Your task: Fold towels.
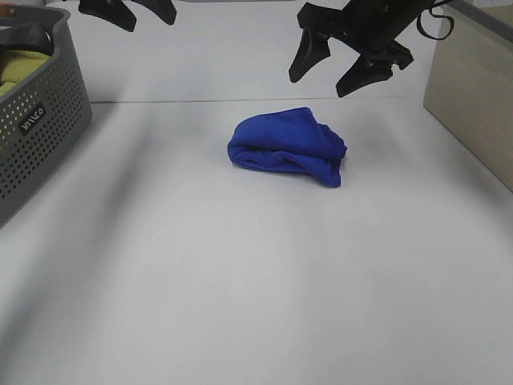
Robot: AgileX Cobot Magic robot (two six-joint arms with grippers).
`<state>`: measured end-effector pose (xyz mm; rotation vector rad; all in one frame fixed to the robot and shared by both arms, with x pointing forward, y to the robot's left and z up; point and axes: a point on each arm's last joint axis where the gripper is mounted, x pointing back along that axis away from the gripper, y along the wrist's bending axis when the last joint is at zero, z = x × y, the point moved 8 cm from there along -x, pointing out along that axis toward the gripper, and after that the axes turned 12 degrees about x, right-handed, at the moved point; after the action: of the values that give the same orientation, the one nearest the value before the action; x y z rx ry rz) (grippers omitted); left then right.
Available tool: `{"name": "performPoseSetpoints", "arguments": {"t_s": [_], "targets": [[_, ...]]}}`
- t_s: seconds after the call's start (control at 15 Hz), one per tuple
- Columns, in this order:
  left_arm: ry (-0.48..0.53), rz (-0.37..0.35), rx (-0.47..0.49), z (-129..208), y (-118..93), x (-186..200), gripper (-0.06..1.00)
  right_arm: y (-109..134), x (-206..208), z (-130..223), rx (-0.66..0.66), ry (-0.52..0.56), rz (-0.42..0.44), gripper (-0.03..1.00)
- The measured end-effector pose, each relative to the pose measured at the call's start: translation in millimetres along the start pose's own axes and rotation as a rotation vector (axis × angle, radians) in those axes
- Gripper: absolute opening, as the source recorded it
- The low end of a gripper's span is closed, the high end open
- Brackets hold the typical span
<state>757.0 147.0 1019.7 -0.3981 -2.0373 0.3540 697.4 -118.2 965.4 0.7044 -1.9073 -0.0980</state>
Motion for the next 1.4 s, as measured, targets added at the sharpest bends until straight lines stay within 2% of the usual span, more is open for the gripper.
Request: {"name": "performPoseSetpoints", "arguments": {"t_s": [0.13, 0.4, 0.47, 0.67, 0.73, 0.87, 0.93, 1.07, 1.4], "targets": [[0.016, -0.022, -0.009, 3.5, -3.2, 20.0, 0.65, 7.9, 13.5, 6.8, 0.016, 0.029, -0.007, 0.76], [-0.105, -0.115, -0.048, -1.5, -11.2, 98.7, 0.65, 16.0, 53.9, 31.9, 0.051, 0.050, 0.066, 0.76], [-0.121, -0.159, -0.064, 16.8, -11.3, 136.0, 0.65, 21.8, 78.7, 55.4, 0.071, 0.060, 0.108, 0.76], [-0.097, -0.204, -0.056, 70.7, -5.8, 180.0, 0.65, 32.4, 118.1, 94.8, 0.114, 0.051, 0.168, 0.76], [-0.077, -0.213, -0.041, 96.4, -0.1, 185.2, 0.65, 35.3, 129.4, 113.4, 0.125, 0.053, 0.188, 0.76], [-0.104, -0.210, -0.021, 147.4, 7.6, 203.9, 0.65, 42.3, 144.3, 151.9, 0.131, 0.058, 0.200, 0.76], [-0.107, -0.210, -0.019, 158.3, 10.0, 205.9, 0.65, 44.5, 147.7, 162.4, 0.132, 0.057, 0.200, 0.76], [-0.069, -0.221, -0.007, 220.2, 25.8, 208.4, 0.65, 51.4, 157.8, 201.4, 0.135, 0.049, 0.202, 0.76], [-0.095, -0.211, -0.061, 338.9, 48.6, 230.7, 0.65, 61.4, 172.4, 283.6, 0.170, -0.027, 0.221, 0.76]]}}
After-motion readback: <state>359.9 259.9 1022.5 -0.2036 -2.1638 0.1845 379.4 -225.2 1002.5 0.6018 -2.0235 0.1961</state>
